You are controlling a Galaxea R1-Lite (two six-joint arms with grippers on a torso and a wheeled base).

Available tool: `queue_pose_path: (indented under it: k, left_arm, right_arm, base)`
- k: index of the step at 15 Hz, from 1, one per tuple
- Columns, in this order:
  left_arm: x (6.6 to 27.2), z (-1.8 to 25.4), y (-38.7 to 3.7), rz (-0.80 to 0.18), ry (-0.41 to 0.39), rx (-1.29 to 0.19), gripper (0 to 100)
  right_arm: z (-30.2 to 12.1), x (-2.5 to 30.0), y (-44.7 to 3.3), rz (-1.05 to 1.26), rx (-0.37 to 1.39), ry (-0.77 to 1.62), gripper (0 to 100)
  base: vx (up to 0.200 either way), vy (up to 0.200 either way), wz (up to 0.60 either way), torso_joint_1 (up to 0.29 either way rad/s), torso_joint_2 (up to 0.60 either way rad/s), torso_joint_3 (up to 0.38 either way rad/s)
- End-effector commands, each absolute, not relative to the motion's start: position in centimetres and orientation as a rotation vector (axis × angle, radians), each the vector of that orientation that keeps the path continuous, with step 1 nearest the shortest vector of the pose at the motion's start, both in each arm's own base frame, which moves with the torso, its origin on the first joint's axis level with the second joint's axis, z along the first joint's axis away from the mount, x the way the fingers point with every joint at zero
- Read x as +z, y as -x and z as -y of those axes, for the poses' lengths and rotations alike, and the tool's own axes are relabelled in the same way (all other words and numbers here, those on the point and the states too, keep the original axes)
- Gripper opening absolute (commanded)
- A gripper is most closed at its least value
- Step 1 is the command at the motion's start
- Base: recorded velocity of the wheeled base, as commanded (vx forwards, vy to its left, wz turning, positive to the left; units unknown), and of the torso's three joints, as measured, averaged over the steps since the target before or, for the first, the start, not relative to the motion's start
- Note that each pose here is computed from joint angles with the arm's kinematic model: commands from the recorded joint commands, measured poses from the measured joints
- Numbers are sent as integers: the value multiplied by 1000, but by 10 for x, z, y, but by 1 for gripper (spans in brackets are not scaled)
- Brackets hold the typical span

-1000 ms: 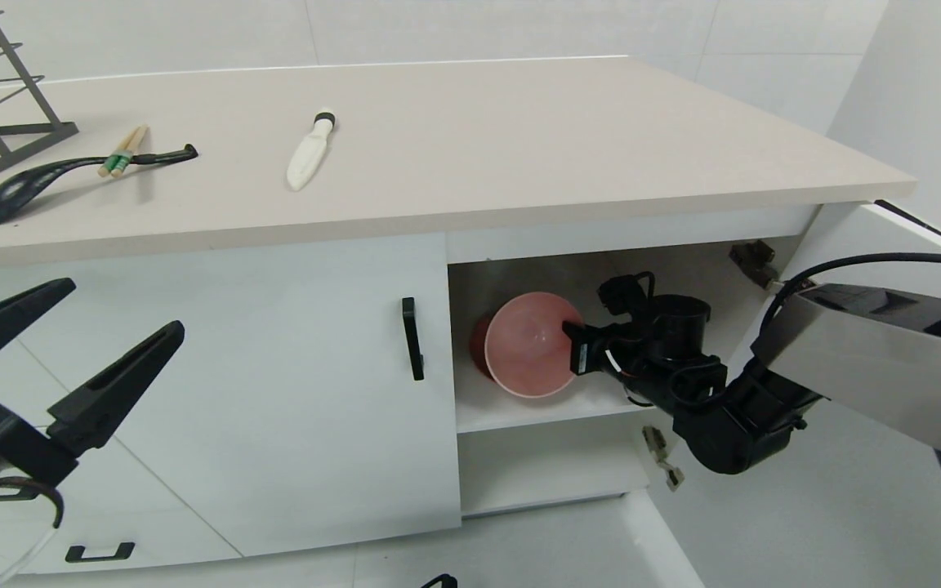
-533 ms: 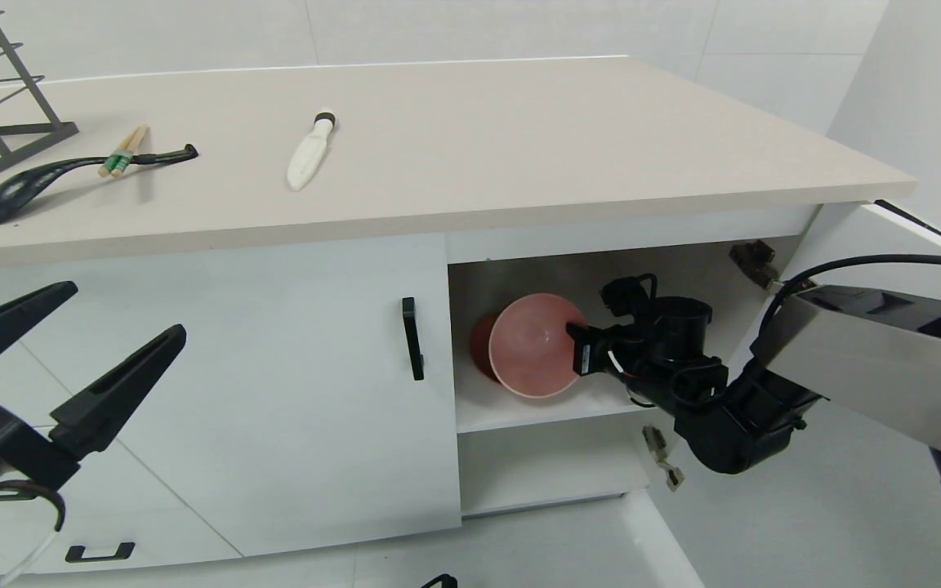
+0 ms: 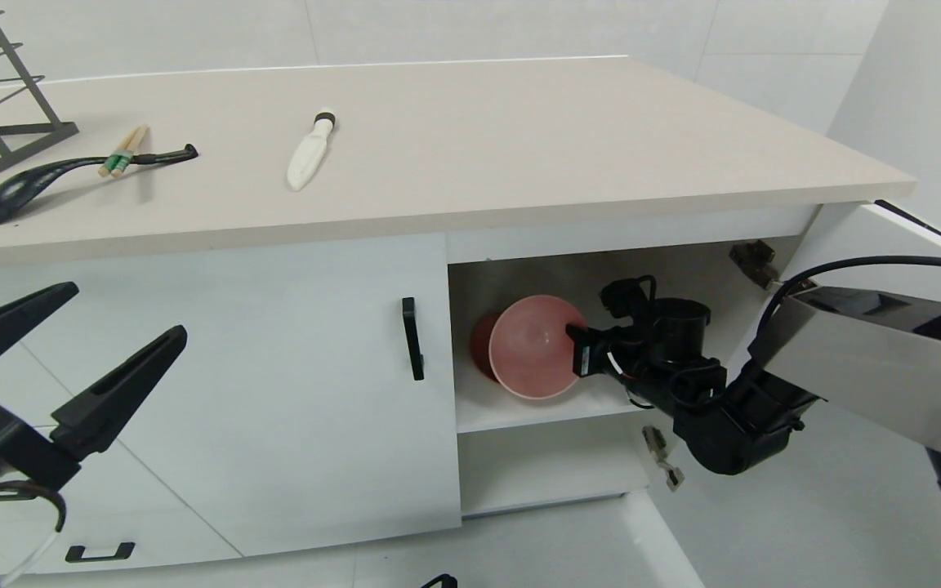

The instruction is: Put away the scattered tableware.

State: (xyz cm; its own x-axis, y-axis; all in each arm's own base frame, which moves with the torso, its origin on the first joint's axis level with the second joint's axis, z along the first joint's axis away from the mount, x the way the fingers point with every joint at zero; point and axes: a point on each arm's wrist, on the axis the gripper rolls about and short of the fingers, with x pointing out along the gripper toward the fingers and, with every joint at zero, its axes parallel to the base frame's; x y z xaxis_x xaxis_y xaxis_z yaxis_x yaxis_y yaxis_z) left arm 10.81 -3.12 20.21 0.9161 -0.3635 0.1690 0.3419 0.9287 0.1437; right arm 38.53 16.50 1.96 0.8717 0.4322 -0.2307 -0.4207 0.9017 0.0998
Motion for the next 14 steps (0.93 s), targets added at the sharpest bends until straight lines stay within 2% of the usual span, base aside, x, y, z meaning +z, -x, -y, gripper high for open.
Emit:
queue_pose_path:
  k: [1, 6, 7, 14]
  left_arm:
    - [202, 31, -108, 196, -112, -364, 100]
    - [200, 31, -108, 193, -140, -360, 100]
    - [200, 31, -108, 193, -140, -360, 100]
    - [200, 31, -108, 193, -140, -360, 100]
  right_arm:
    - [-165, 19, -385, -251, 440, -44, 0]
    - [-165, 11, -385, -262, 430, -12, 0]
    - [-166, 10, -386, -261, 430, -13, 100]
    - [-169, 14, -385, -234, 445, -17, 100]
  base:
    - [0, 0, 0, 0, 0, 0]
    - [0, 0, 0, 0, 0, 0]
    - [0, 0, 0, 0, 0, 0]
    - [0, 0, 0, 0, 0, 0]
